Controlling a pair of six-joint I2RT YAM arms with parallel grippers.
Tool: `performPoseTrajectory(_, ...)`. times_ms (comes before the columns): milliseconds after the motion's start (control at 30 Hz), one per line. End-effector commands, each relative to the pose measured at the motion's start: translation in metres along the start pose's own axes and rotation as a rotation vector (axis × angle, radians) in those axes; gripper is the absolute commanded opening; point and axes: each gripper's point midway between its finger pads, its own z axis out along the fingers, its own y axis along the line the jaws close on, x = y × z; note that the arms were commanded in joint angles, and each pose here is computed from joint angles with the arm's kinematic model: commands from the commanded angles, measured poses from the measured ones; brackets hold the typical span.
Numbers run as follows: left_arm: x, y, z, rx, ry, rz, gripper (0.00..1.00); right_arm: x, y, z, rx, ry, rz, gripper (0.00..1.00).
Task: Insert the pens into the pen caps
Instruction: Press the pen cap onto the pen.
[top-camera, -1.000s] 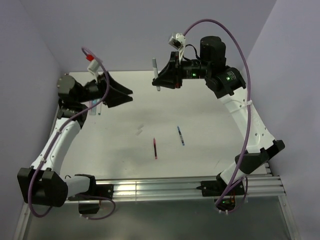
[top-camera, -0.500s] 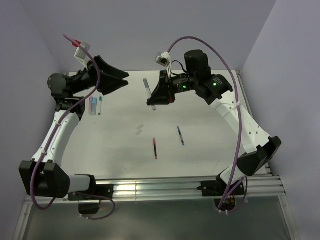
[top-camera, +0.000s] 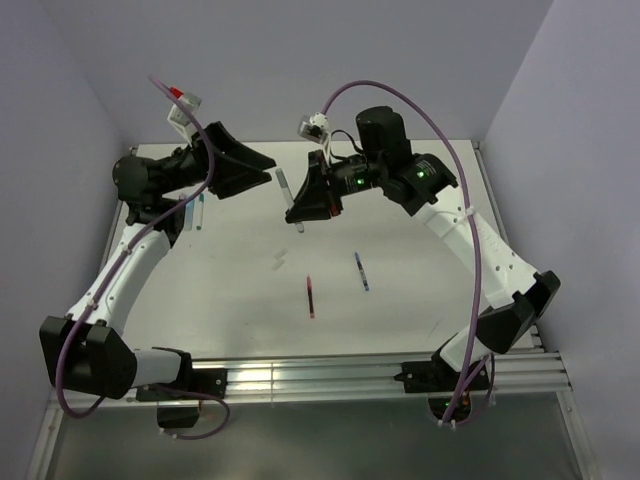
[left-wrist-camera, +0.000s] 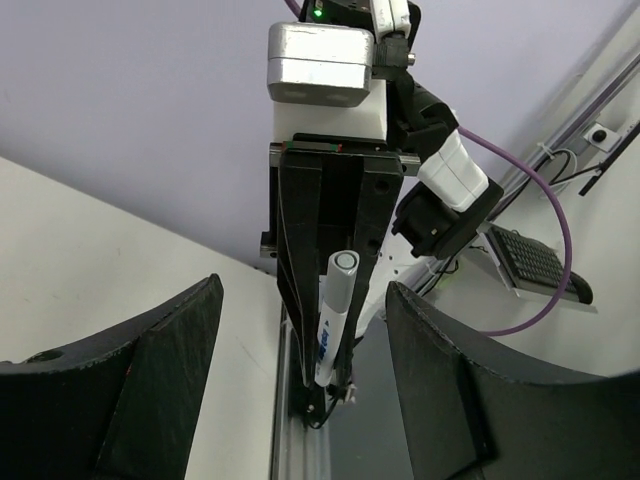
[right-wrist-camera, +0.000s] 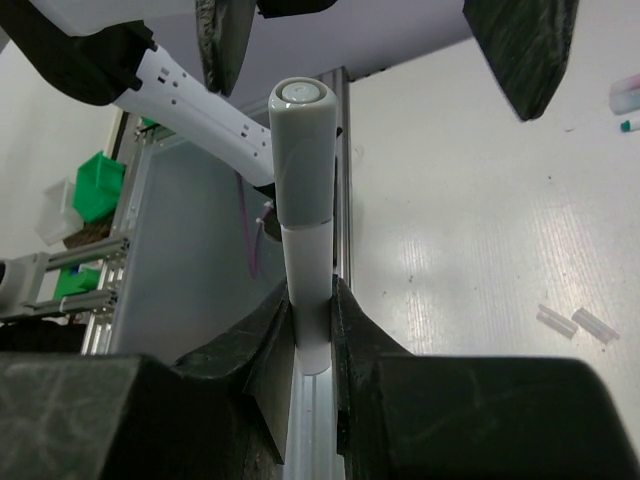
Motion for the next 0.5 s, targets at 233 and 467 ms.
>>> performPoseTrajectory(233, -0.001, -0.024, 0.012, 0.087, -0.018, 0.016, 0.65, -0.002, 0.005, 0.008, -0.033, 0.001, -0.007, 0.0)
performPoseTrajectory(467, 0.007, -0.028, 0.017, 0.107, -0.002, -0.007, 0.56, -0.008, 0.007, 0.006, -0.03, -0.01, -0.022, 0.0)
